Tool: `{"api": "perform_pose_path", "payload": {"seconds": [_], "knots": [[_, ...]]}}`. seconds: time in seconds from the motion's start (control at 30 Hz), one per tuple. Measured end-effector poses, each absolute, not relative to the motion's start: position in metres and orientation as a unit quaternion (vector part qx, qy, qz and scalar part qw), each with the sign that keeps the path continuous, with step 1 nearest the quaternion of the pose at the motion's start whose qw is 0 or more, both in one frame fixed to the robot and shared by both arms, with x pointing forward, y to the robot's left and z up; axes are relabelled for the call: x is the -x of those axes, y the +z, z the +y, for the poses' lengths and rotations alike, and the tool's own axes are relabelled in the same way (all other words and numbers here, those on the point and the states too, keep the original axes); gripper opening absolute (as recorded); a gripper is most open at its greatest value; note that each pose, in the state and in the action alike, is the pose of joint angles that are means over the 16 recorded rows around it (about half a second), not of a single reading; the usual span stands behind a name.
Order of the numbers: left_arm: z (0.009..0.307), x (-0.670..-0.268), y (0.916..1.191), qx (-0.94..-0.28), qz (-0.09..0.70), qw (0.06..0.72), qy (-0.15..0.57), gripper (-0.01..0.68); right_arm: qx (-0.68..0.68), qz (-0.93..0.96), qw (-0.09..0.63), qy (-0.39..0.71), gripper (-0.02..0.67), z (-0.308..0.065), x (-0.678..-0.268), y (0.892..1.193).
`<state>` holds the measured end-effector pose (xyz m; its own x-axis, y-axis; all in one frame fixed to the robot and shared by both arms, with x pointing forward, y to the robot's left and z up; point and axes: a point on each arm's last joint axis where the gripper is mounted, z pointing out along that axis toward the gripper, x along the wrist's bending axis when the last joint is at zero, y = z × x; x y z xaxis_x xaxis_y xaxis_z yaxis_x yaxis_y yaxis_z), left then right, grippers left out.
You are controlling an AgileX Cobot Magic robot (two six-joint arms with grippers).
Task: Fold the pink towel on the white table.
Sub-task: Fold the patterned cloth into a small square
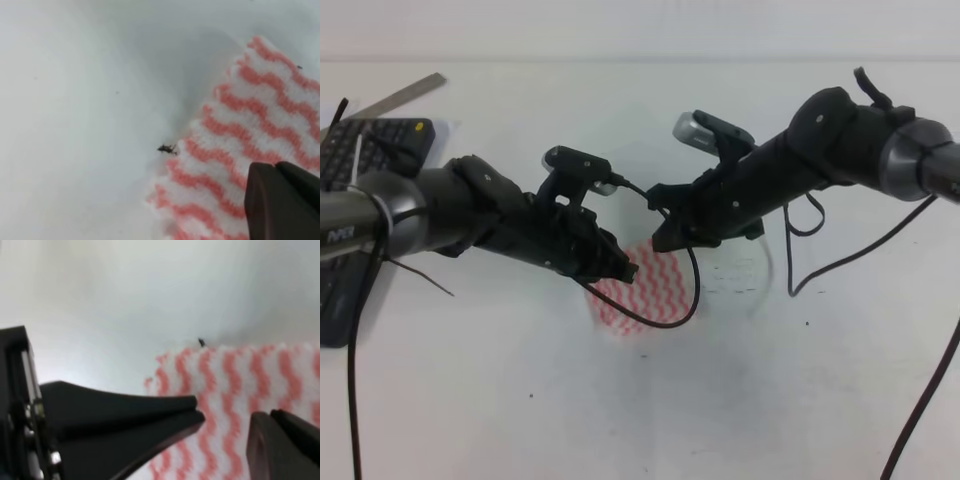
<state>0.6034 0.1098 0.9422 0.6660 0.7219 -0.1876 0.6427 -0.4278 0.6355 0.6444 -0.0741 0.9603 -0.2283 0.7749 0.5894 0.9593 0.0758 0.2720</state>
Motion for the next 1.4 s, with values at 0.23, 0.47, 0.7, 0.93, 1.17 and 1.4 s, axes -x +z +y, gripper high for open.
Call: {"api": "perform_pose_path", "payload": {"seconds": [0.23,0.47,0.7,0.93,1.17,1.4], "knots": [[0.11,-0.604,0.943,-0.84,0.409,0.351,0.059,-0.002,0.598,-0.723,0.155,-0.308,-0.018,-0.069,-0.651,0.954],[0.11,-0.604,0.944,-0.84,0.409,0.352,0.059,-0.002,0.606,-0.726,0.152,-0.289,-0.018,-0.072,-0.656,0.945],[0.111,-0.604,0.95,-0.838,0.407,0.357,0.066,-0.002,0.618,-0.725,0.139,-0.271,-0.018,-0.078,-0.658,0.941],[0.114,-0.604,0.958,-0.836,0.405,0.362,0.079,-0.002,0.624,-0.725,0.132,-0.261,-0.018,-0.082,-0.659,0.939],[0.121,-0.607,0.962,-0.832,0.409,0.363,0.087,-0.002,0.617,-0.727,0.135,-0.271,-0.018,-0.08,-0.658,0.947],[0.131,-0.611,0.962,-0.827,0.421,0.363,0.086,-0.002,0.603,-0.732,0.144,-0.284,-0.018,-0.068,-0.652,0.954]]}}
